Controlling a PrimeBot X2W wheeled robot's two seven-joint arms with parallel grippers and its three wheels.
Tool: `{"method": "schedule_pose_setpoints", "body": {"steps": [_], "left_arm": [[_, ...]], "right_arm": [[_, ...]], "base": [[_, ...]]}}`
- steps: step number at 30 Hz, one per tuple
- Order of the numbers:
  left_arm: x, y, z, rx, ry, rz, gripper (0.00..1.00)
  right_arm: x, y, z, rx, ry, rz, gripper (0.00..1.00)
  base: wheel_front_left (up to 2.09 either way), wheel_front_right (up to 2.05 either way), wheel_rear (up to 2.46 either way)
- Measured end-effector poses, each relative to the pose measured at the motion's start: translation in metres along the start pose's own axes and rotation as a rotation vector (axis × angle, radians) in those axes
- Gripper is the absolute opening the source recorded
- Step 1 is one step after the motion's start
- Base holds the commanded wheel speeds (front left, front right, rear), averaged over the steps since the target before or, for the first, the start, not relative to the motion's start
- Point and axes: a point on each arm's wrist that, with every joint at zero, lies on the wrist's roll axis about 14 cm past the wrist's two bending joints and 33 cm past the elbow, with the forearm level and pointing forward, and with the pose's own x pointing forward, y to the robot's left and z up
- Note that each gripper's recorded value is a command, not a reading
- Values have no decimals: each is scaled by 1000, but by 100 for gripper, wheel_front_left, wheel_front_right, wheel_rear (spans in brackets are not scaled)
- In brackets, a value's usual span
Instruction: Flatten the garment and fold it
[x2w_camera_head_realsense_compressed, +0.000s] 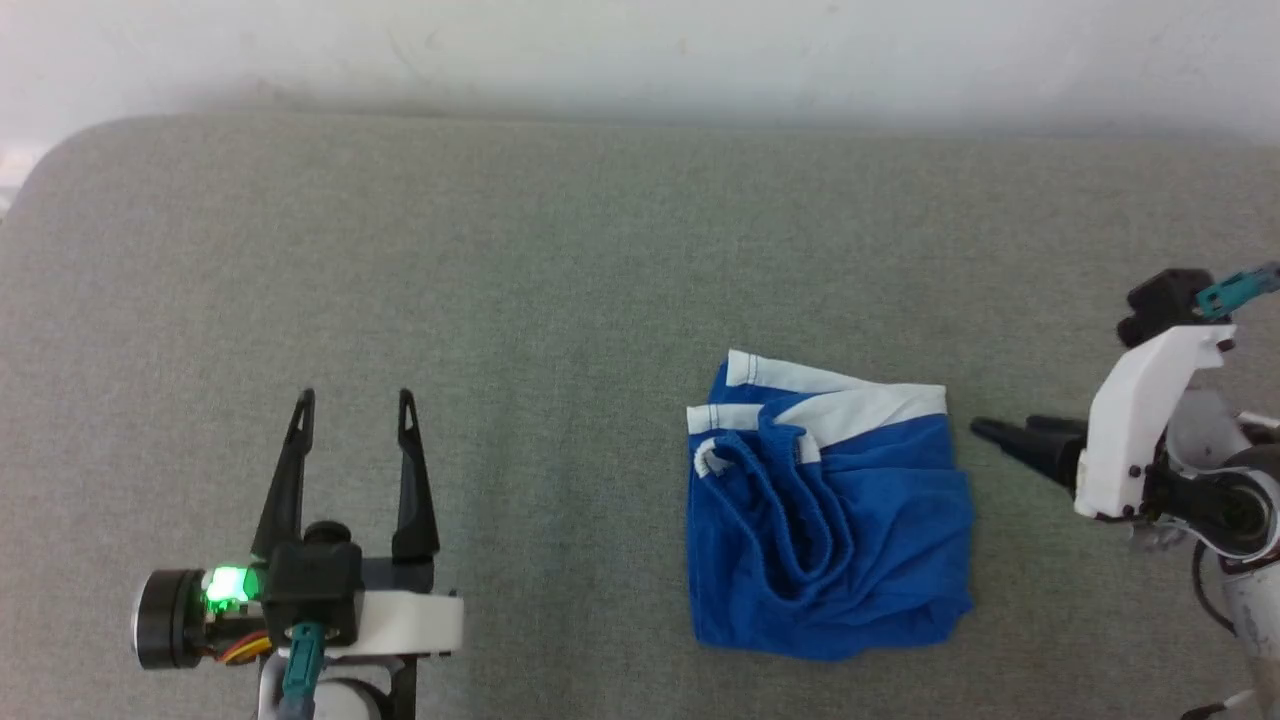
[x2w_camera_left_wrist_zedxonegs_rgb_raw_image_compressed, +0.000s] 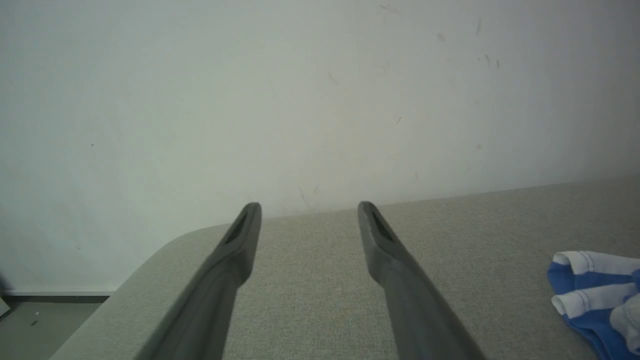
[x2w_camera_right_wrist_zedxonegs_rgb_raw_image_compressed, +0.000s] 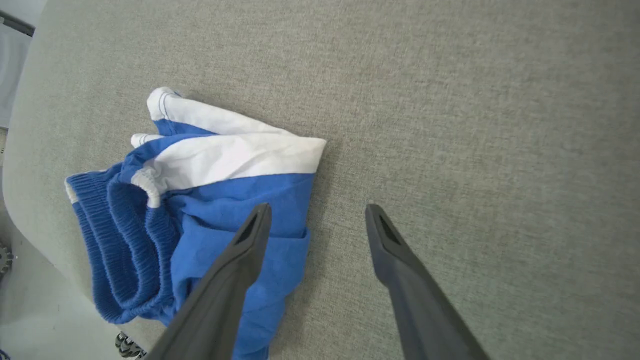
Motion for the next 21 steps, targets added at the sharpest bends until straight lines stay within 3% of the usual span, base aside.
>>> {"method": "schedule_pose_setpoints", "body": {"steps": [7, 14, 15, 16, 21], "left_arm": [[9, 1, -12, 10, 29, 10, 100], [14, 1, -19, 9, 47, 16, 100], [15, 1, -19, 10, 45, 17, 100], [16, 1, -19, 13, 43, 18, 100], [16, 1, -18, 16, 39, 15, 100]], "right_arm": [[32, 18, -53, 91, 204, 105, 100], [50, 28, -67, 94, 243, 141, 100], [51, 29, -67, 90, 243, 144, 87], [52, 29, -67, 87, 238, 145, 0], [50, 37, -62, 94, 205, 170, 0]], "base": [[0, 0, 0], [0, 0, 0], [0, 0, 0], [0, 0, 0], [0, 0, 0]]}}
